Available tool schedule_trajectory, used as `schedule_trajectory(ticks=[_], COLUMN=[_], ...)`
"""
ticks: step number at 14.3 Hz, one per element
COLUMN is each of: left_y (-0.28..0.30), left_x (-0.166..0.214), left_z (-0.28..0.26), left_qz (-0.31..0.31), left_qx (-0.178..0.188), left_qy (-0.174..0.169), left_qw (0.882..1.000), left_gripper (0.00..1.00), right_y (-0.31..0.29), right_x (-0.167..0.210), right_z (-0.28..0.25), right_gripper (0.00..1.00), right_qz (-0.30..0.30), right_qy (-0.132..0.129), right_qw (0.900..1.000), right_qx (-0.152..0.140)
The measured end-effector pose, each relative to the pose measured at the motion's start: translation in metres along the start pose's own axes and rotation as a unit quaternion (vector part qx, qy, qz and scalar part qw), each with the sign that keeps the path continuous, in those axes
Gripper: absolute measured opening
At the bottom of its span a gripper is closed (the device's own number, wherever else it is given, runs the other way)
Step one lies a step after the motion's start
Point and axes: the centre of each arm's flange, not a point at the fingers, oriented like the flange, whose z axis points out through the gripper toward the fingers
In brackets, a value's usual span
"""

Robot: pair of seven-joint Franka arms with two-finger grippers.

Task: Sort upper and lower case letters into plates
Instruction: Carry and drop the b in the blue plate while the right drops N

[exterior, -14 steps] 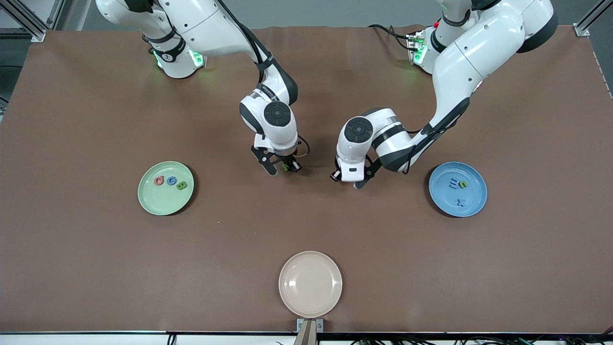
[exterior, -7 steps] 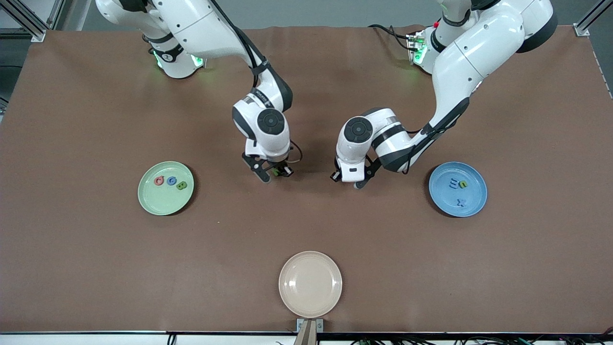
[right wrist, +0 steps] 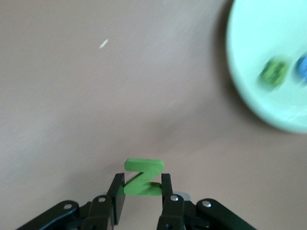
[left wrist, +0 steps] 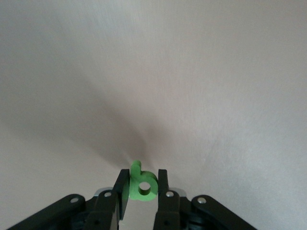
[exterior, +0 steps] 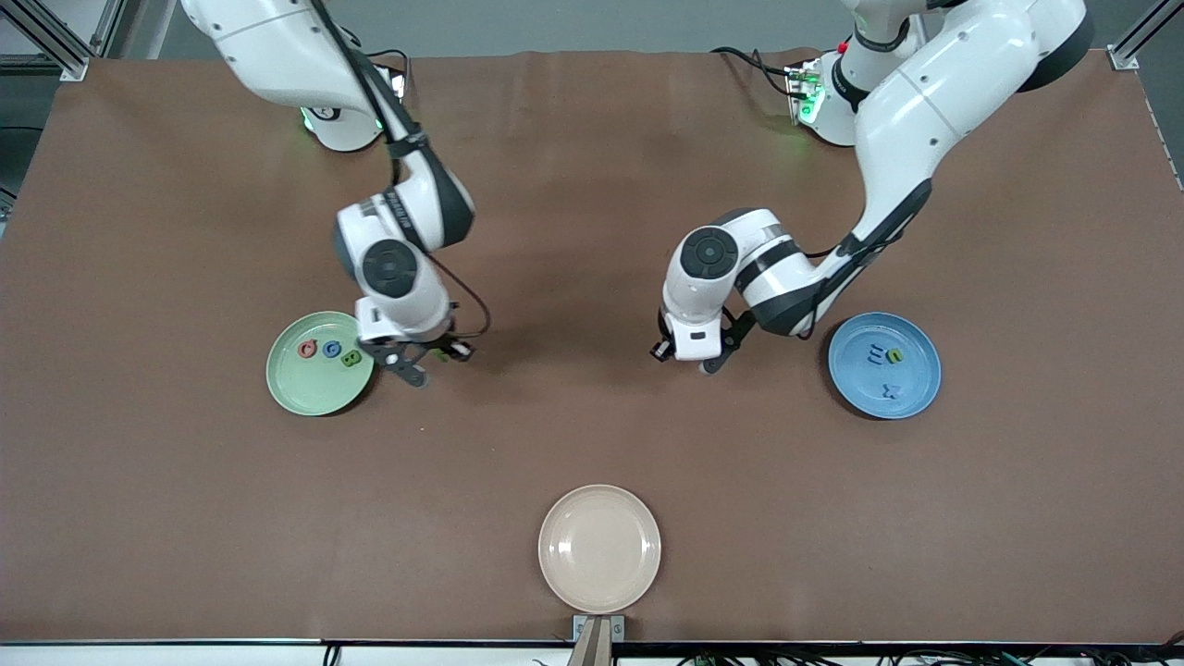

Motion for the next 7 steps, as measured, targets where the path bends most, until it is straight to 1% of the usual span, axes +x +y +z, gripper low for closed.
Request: schedule_trajectory(ticks=[3,5,7], left_y=[-0.021,-0.048,-0.082], left_x=[0.052,0.093,0.132], left_z=[-0.029,-0.037,-0.039], left_qz=[0.039,0.071,0.113], left_qx=[0.028,0.033,0.041], left_qy=[-0.008,-0.017,-0.016], left_qw=[0.999,0.997,0.993], left_gripper=[0.28,0.28,0.28], right_y=[0.058,0.091,0.119], right_x=[0.047,0.072,0.093], right_z=[0.004,0.015,0.022], right_gripper=[0.34,0.34,0.34], right_qz=[-0.045,-0.072,-0.093], right_qy=[-0.004,0.000,0.004], right_qw=[0.999,0.997,0.996], right_qx=[0.004,0.011,0.016])
